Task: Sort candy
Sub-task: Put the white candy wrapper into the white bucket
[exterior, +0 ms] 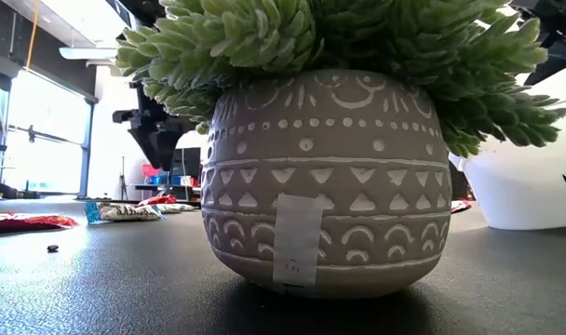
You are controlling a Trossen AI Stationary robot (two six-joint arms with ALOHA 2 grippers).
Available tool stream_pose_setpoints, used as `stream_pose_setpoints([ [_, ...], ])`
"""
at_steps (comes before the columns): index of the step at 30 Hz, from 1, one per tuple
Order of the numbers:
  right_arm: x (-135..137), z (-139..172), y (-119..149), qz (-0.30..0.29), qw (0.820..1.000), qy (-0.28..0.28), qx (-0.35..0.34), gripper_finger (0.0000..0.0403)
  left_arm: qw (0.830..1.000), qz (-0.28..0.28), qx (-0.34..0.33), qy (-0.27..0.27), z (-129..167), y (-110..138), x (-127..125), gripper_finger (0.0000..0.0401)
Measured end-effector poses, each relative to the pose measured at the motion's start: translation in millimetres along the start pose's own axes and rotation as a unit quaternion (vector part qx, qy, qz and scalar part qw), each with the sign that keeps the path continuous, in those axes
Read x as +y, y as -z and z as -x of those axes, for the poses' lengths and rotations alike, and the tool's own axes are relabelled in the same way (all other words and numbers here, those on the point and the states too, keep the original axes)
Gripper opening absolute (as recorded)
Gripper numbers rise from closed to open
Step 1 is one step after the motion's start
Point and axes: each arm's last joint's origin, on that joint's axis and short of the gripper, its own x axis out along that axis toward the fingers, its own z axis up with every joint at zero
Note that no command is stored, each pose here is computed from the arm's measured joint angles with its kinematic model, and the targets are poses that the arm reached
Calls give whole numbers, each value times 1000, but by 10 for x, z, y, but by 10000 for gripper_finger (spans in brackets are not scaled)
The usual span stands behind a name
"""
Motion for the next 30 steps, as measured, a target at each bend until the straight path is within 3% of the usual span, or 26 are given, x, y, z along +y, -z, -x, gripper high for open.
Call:
stream_pose_setpoints([
  [12,0,0,1,-6,1000,-1,2,183,1000,-1,-1,-6,-95,-81,77,148],
  [30,0,1,1,-16,1000,-1,2,183,996,12,86,-28,-625,-41,-117,155],
])
